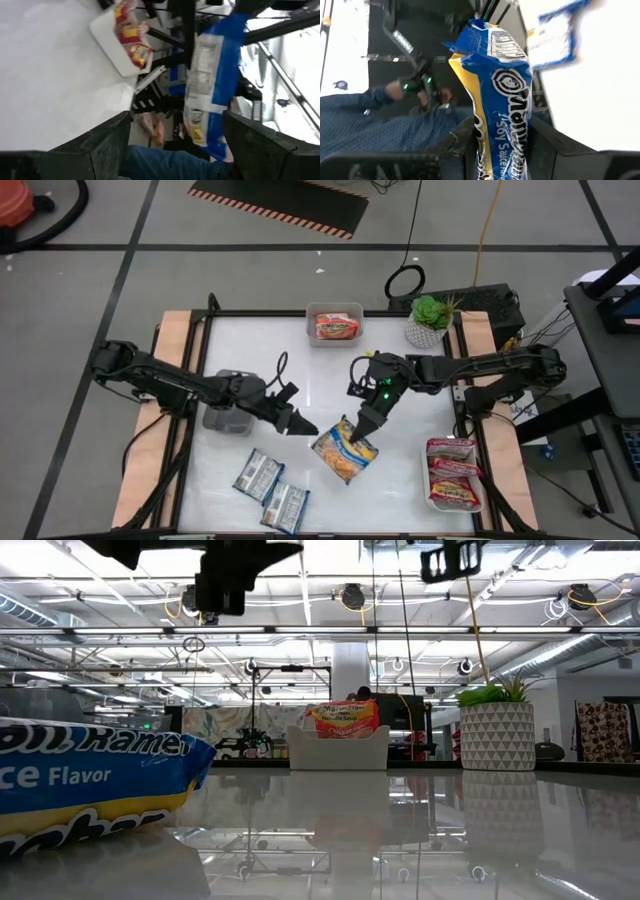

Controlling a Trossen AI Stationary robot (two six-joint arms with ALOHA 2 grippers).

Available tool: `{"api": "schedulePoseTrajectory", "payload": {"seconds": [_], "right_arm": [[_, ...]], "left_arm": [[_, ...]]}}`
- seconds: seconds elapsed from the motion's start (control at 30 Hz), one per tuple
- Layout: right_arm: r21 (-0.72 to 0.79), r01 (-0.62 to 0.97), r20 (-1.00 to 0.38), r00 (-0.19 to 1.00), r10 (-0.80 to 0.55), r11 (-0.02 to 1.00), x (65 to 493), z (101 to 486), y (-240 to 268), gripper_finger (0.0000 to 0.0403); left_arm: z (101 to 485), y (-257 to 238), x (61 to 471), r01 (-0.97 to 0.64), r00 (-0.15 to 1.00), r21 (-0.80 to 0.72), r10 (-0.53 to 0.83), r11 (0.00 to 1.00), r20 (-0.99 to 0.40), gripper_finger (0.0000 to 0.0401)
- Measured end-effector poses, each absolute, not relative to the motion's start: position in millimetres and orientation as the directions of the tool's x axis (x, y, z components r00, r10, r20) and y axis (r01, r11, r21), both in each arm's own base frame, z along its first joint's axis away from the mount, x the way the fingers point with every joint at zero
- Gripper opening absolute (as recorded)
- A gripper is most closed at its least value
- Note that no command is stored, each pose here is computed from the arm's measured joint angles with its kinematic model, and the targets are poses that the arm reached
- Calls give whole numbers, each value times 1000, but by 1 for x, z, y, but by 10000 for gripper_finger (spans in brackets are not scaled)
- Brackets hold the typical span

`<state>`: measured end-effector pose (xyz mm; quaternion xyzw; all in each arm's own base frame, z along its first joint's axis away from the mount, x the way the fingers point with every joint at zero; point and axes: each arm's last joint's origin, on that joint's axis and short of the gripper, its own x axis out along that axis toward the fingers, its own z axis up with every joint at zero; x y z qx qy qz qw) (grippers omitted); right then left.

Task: Sort Maruchan noodles
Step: Put the top blue noodle pack into the black bin

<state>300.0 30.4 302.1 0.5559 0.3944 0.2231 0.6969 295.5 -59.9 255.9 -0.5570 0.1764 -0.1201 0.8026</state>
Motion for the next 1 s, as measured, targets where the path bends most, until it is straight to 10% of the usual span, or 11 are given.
{"api": "schedulePoseTrajectory", "payload": {"seconds": [1.0], "right_arm": [[955,8,-235,636,736,298,343,267,0,114]], "left_arm": [[256,-52,296,23,885,-931,-440,365,-151,286]]}}
